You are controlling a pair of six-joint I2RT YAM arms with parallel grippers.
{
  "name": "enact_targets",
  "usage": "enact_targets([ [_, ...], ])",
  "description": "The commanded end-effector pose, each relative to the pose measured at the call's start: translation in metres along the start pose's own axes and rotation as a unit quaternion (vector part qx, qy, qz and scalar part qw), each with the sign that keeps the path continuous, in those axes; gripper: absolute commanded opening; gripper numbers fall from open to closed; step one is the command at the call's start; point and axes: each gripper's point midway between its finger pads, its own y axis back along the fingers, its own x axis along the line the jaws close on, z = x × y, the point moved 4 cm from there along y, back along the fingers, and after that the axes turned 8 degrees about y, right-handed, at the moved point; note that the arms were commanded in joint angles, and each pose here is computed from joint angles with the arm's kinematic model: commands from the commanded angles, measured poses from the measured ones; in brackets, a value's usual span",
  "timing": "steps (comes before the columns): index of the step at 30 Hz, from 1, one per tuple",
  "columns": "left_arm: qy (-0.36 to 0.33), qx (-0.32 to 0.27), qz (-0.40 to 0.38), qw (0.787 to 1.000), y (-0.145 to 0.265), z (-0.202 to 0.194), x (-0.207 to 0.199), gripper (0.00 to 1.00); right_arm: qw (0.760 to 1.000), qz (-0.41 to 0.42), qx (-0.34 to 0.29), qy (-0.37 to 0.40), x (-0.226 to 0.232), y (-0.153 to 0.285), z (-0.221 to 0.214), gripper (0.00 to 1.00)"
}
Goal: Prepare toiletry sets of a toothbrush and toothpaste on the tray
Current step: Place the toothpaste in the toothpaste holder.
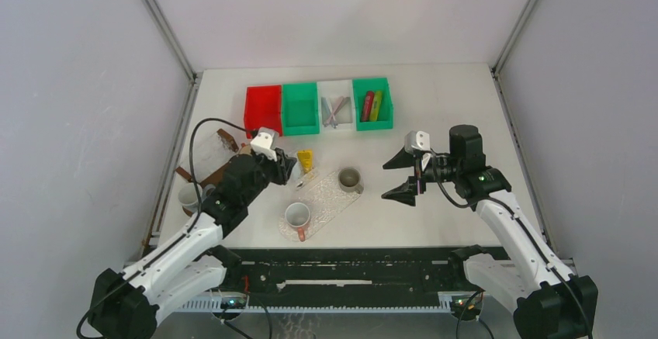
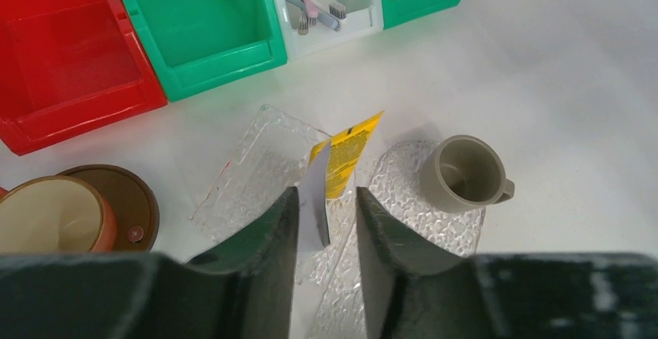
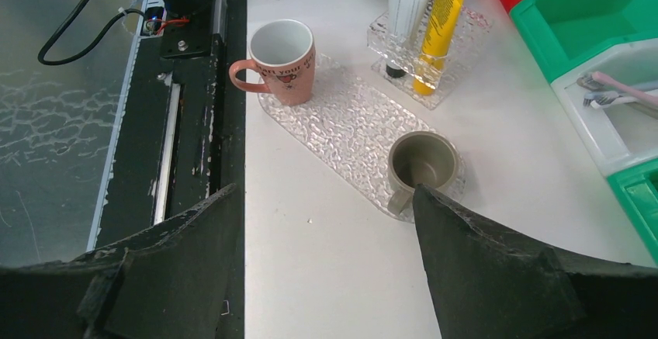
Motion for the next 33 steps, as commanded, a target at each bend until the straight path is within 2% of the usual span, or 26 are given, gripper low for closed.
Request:
enact_targets([
  [1,0.025,-0.037,-0.016,0.999,0.014,0.033,-0.012,0.41,1.0,-0.005,-0.01,0.02,-0.003,0.003,0.011,0.88],
  [10,0.067,-0.086,-0.057,0.992,0.048,0.058,-0.028,0.83,0.999,-0.023,-0.021,0.011,-0.008,0.012,0.016,0.88],
  [12,0.085,-0.083,-0.062,0.991,0.053,0.057,-0.031,0.94,0.999,-0.033,-0.028,0.0,-0.012,0.018,0.016,0.88],
  [14,0.099,-0.075,-0.07,0.99,0.056,0.057,-0.034,0.99,0.998,-0.049,-0.032,-0.01,-0.018,0.026,0.015,0.88],
  [18,0.121,-0.054,-0.085,0.988,0.065,0.06,-0.043,1.0,0.996,-0.082,-0.034,-0.024,-0.028,0.04,0.013,0.88],
  [26,0.145,-0.051,-0.094,0.984,0.072,0.084,-0.054,1.0,0.99,-0.121,-0.035,-0.069,-0.041,0.062,0.006,0.87],
  [33,0.133,-0.041,-0.084,0.987,0.072,0.103,-0.058,1.0,0.983,-0.153,-0.013,-0.105,-0.057,0.069,-0.002,0.85],
])
